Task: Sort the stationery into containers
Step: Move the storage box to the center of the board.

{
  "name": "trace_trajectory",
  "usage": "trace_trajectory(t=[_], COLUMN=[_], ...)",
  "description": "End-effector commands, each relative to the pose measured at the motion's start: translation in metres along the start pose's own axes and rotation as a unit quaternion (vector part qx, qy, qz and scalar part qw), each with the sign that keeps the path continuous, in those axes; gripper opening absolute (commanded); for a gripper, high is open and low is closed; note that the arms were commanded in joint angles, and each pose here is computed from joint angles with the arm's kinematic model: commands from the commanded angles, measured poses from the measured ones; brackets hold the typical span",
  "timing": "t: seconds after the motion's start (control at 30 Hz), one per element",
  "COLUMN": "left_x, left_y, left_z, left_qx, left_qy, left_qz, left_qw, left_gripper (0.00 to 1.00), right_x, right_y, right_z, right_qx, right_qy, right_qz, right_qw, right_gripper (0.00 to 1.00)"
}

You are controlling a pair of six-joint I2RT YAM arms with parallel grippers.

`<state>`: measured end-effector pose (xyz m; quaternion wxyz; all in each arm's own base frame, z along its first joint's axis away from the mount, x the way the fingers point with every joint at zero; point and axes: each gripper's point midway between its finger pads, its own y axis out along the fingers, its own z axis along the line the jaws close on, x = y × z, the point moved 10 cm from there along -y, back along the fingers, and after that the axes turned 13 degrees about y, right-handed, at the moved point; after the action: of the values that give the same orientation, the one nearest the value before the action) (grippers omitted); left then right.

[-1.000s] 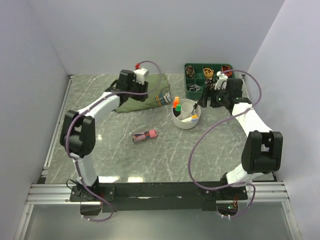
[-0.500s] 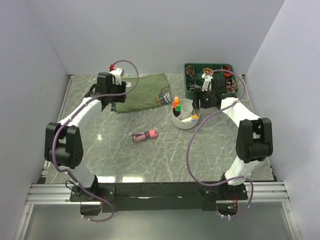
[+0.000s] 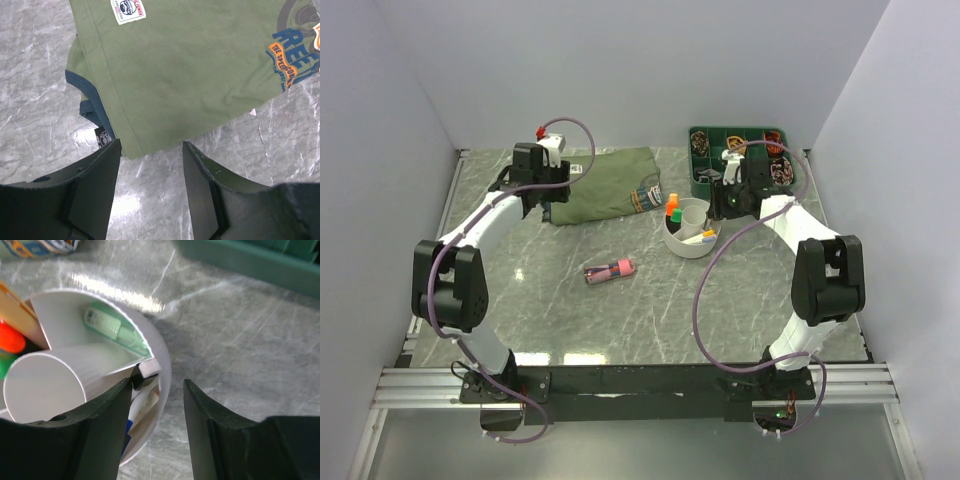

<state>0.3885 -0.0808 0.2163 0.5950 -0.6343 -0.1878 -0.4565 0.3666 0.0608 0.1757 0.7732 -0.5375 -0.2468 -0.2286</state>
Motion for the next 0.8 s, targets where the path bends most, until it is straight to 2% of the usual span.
trace_trajectory(t=[0.0,0.17,0.23,0.33,0.5,0.53,0.57,0.77], left_x=[0.017,0.019,0.018,0.017,0.012,0.013,0.013,0.017], left_y=[0.002,0.004,0.005,0.005,0.008,0.008,0.009,0.014], left_z=[0.003,0.004,0.003,0.003,0.002,0.002,0.002,0.000], left_qx=[0.003,-0.001,-0.002,-0.002,-0.005,-0.007,-0.008,-0.022], left_qy=[-0.007,-0.010,-0.010,-0.010,-0.012,-0.014,-0.015,-0.022], left_qz=[-0.025,-0.025,-0.024,-0.022,-0.015,-0.015,-0.014,-0.015], left_qw=[1.000,1.000,1.000,1.000,1.000,1.000,1.000,0.999], left_gripper=[0.58,0.58,0.58,0.59,0.59,0.59,0.59,0.59], right_x=[-0.006,-0.005,-0.005,-0.004,-0.006,-0.006,-0.006,-0.010], right_y=[-0.003,0.001,0.003,0.005,0.001,0.000,-0.003,-0.022], right_z=[0.001,0.000,-0.002,-0.003,-0.004,-0.004,-0.004,-0.002], right_qx=[-0.005,-0.015,-0.024,-0.035,-0.045,-0.046,-0.048,-0.045], right_qy=[-0.011,-0.010,-0.006,-0.005,-0.011,-0.014,-0.016,-0.034], right_qz=[0.002,0.004,0.003,0.001,0.000,-0.001,-0.004,-0.010], right_qw=[1.000,1.000,1.000,0.999,0.999,0.999,0.999,0.998], right_gripper=[0.52,0.48,0.34,0.22,0.16,0.13,0.02,0.00])
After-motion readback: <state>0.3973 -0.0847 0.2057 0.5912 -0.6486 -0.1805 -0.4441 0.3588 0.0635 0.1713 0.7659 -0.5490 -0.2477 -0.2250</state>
